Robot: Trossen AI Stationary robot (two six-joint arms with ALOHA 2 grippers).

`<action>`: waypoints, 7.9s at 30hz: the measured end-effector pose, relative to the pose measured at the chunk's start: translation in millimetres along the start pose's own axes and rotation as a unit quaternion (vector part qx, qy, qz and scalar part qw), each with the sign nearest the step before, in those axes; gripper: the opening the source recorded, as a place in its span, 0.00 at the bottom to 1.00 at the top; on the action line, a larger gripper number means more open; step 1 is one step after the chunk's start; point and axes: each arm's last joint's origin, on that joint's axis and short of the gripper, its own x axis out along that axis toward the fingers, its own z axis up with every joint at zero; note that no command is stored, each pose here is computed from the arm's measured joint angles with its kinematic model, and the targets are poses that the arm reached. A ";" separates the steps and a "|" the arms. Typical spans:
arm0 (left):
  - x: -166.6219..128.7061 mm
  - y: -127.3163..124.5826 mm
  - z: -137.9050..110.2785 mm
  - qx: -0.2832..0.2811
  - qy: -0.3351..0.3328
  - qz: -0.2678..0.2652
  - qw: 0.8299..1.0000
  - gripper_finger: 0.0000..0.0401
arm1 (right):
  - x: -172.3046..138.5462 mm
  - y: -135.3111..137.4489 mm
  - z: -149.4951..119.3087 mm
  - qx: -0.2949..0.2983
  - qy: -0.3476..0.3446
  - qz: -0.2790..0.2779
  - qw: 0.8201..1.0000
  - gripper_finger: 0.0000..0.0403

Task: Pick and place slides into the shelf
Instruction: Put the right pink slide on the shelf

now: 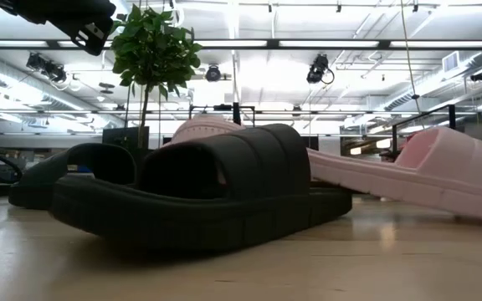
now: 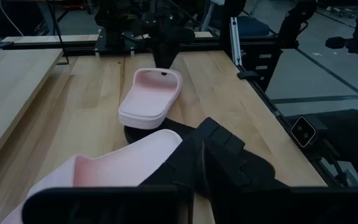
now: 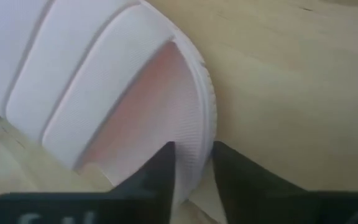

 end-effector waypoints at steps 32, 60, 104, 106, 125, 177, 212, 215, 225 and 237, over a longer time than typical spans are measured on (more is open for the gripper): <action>0.0 0.3 -1.8 0.003 0.009 0.002 1.000 0.04 | -121.6 51.2 67.9 -0.136 -0.174 -0.111 0.969 0.02; 0.0 1.6 0.3 0.001 -0.005 0.026 1.000 0.04 | -80.7 82.2 124.2 -0.154 -0.457 -0.119 0.868 0.02; 44.6 53.2 52.4 0.101 -0.341 0.140 0.924 0.53 | -83.4 152.7 100.7 -0.192 -0.526 -0.033 0.828 0.01; 44.5 54.9 53.0 0.094 -0.343 0.141 0.924 0.54 | -83.6 153.5 100.6 -0.195 -0.525 -0.035 0.828 0.01; 44.7 58.2 53.0 0.071 -0.344 0.140 0.926 0.53 | -125.6 173.8 118.7 -0.288 -0.516 -0.093 0.801 0.01; 45.2 63.1 53.1 0.078 -0.341 0.145 0.926 0.56 | -137.3 173.3 149.4 -0.279 -0.516 -0.127 0.800 0.01; 47.2 69.6 83.4 0.055 -0.363 0.131 0.921 0.55 | -136.2 207.5 184.1 -0.308 -0.503 -0.035 0.807 0.01; 47.7 69.4 82.9 0.051 -0.361 0.124 0.923 0.54 | -136.2 207.6 185.3 -0.312 -0.504 -0.039 0.804 0.01; 47.8 68.7 82.9 0.053 -0.362 0.111 0.924 0.58 | -135.9 207.5 187.2 -0.316 -0.505 -0.046 0.802 0.01; 47.3 68.1 83.5 0.055 -0.367 0.104 0.923 0.59 | -131.5 206.3 199.5 -0.315 -0.506 -0.049 0.801 0.01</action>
